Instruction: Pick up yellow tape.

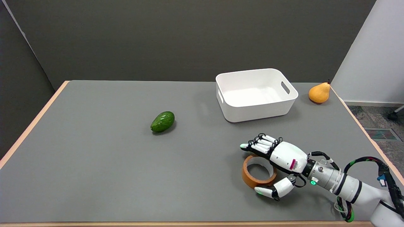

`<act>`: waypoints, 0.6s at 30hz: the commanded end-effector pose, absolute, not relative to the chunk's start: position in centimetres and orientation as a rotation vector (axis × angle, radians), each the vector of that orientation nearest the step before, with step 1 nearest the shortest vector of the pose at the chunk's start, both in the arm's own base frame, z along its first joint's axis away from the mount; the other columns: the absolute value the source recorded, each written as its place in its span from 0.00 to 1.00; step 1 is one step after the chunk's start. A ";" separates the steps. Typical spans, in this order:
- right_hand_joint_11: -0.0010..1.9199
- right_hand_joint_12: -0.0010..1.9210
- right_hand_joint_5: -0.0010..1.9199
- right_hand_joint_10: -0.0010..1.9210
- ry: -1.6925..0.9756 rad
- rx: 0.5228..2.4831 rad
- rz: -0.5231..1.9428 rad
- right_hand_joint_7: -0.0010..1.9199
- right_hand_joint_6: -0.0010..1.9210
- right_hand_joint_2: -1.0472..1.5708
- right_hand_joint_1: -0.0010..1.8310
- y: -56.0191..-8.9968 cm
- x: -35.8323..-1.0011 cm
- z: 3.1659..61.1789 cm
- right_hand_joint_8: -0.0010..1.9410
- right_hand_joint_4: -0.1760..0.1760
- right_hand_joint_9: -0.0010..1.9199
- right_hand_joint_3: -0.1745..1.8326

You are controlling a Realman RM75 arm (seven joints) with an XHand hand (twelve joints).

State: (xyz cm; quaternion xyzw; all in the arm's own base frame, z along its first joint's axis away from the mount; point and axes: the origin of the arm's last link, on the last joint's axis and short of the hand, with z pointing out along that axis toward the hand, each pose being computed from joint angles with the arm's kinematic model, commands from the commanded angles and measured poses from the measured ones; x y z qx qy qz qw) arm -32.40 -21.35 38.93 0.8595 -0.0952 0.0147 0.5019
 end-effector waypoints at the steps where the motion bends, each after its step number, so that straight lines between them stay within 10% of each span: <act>1: 0.08 0.66 0.10 0.47 -0.181 2.083 0.049 0.23 0.22 0.62 0.31 -21.6 -32.4 38.5 0.25 0.26 0.19 0.53; 10: 0.28 0.85 0.22 0.66 -0.161 2.098 0.087 0.37 0.44 0.67 0.52 -21.8 -32.0 38.3 0.49 0.30 0.35 0.54; 12: 0.31 0.88 0.25 0.67 -0.157 2.093 0.116 0.41 0.51 0.79 0.71 -22.0 -31.7 38.4 0.68 0.31 0.37 0.28; 14: 0.33 0.89 0.26 0.68 -0.147 2.091 0.133 0.42 0.54 0.79 0.73 -22.3 -31.4 38.6 0.70 0.35 0.38 0.27; 18: 0.35 0.87 0.27 0.68 -0.112 2.096 0.152 0.44 0.77 0.87 0.65 -23.0 -30.5 38.6 0.73 0.00 0.42 0.13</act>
